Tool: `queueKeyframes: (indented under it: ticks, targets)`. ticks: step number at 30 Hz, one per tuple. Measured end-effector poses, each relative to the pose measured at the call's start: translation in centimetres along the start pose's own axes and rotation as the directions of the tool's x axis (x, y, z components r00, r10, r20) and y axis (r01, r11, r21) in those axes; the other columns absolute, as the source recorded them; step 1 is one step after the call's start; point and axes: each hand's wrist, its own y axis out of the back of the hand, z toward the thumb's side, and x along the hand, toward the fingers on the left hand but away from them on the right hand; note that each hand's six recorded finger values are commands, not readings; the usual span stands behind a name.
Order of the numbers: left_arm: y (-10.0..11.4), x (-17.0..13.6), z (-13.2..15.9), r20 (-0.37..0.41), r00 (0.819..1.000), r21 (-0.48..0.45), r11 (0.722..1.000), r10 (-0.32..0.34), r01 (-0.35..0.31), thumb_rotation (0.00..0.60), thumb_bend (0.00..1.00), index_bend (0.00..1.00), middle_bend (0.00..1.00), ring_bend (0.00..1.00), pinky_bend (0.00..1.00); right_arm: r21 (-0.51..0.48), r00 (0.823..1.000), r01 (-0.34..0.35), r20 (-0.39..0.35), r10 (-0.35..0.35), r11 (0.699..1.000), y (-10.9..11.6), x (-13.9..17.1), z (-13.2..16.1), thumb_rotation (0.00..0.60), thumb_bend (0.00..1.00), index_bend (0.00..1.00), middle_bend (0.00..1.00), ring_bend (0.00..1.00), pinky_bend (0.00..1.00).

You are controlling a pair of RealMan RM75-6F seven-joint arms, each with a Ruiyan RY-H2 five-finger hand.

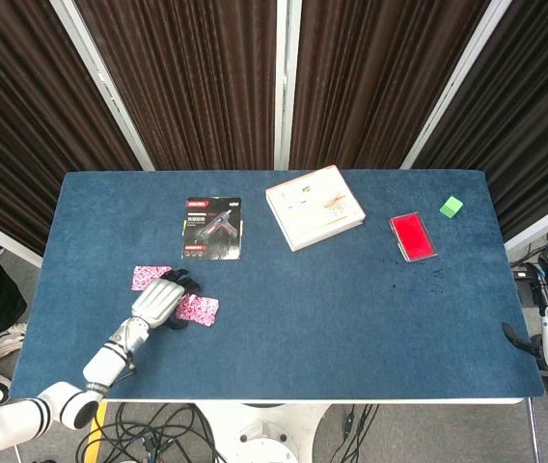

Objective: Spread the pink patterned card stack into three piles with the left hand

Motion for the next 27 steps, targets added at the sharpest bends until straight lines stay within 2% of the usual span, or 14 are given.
queueKeyframes:
  ticks: [14, 27]
  targets:
    - [-0.23, 0.16, 0.15, 0.004, 1.0, -0.033, 0.999, -0.002, 0.002, 0.6, 0.16, 0.34, 0.34, 0.1, 0.18, 0.001, 1.0, -0.005, 0.005, 0.005, 1.0, -0.07, -0.09, -0.07, 0.6, 0.13, 0.02, 0.0, 0.0, 0.0]
    - [-0.23, 0.59, 0.42, 0.014, 1.0, -0.044, 0.999, -0.002, 0.003, 0.6, 0.16, 0.34, 0.34, 0.1, 0.18, -0.001, 1.0, -0.012, 0.007, 0.012, 1.0, -0.15, -0.18, -0.14, 0.6, 0.13, 0.02, 0.0, 0.0, 0.0]
